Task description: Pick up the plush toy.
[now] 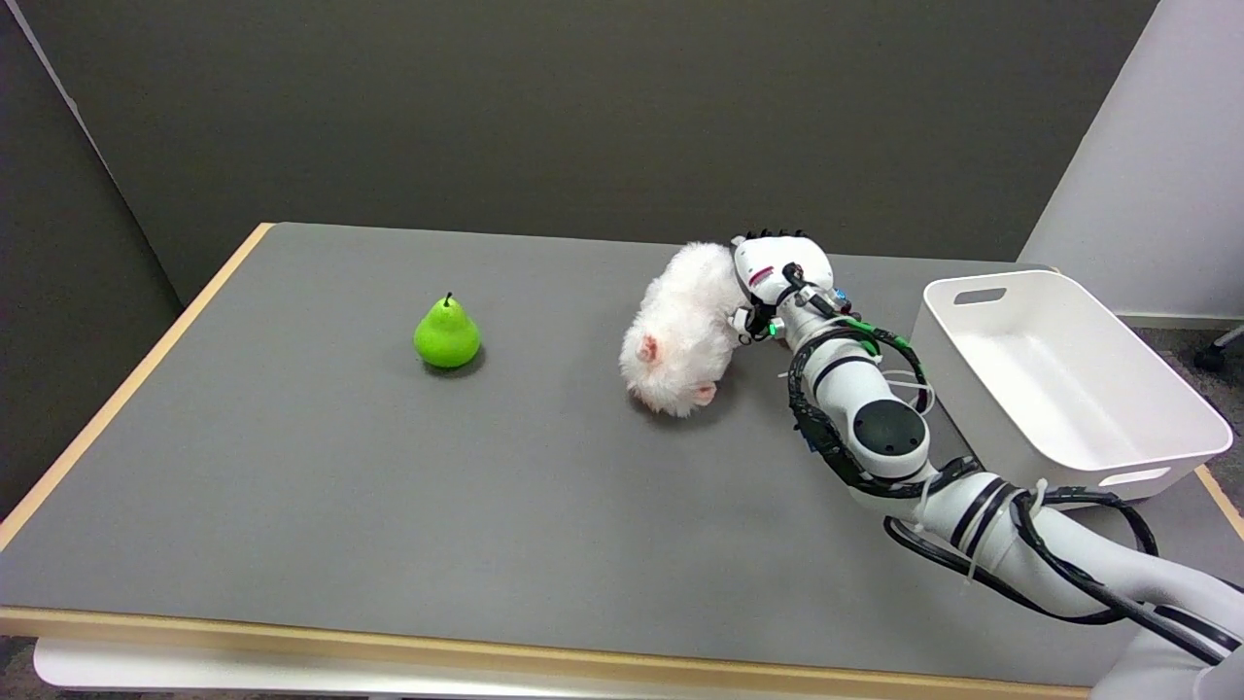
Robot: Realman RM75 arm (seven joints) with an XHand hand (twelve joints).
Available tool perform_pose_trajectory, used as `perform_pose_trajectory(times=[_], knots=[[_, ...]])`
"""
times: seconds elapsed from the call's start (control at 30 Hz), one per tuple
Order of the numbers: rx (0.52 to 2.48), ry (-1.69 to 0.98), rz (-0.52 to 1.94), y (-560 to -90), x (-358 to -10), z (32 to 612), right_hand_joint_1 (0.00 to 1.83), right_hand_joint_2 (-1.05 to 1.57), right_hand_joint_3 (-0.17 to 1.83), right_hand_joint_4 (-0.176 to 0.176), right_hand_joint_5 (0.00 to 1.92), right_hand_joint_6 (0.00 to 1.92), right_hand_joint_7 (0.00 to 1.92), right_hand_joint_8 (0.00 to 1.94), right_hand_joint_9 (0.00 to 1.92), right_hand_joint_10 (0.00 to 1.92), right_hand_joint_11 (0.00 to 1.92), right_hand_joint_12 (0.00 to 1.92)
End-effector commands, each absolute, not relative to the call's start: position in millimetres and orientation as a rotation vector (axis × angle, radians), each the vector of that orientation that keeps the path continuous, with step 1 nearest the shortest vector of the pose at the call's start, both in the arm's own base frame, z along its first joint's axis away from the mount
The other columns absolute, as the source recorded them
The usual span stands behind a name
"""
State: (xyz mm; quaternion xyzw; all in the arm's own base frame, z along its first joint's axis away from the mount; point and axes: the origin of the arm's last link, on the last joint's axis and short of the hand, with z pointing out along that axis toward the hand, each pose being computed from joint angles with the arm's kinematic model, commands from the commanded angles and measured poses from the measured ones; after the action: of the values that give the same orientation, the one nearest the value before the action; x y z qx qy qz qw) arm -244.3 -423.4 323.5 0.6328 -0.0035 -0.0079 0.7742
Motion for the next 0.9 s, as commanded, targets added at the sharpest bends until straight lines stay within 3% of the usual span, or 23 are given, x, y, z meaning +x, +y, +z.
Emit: perform_pose_trajectory(times=[0.03,0.53,0.9], knots=[[1.408,0.033,0.0,-421.4,-233.8,312.6,1.21,1.06,0.37,-0.176,0.6,1.44,0.91,1.38,0.87,1.46,0.87,1.92],[1.383,0.133,0.112,-407.2,-187.9,322.6,1.21,1.05,0.4,-0.176,0.61,1.42,0.92,1.37,0.88,1.49,0.92,1.92],[1.211,0.238,0.165,-377.9,-153.9,370.9,1.21,1.04,0.42,-0.176,0.61,1.44,0.92,1.38,0.88,1.48,0.93,1.92]])
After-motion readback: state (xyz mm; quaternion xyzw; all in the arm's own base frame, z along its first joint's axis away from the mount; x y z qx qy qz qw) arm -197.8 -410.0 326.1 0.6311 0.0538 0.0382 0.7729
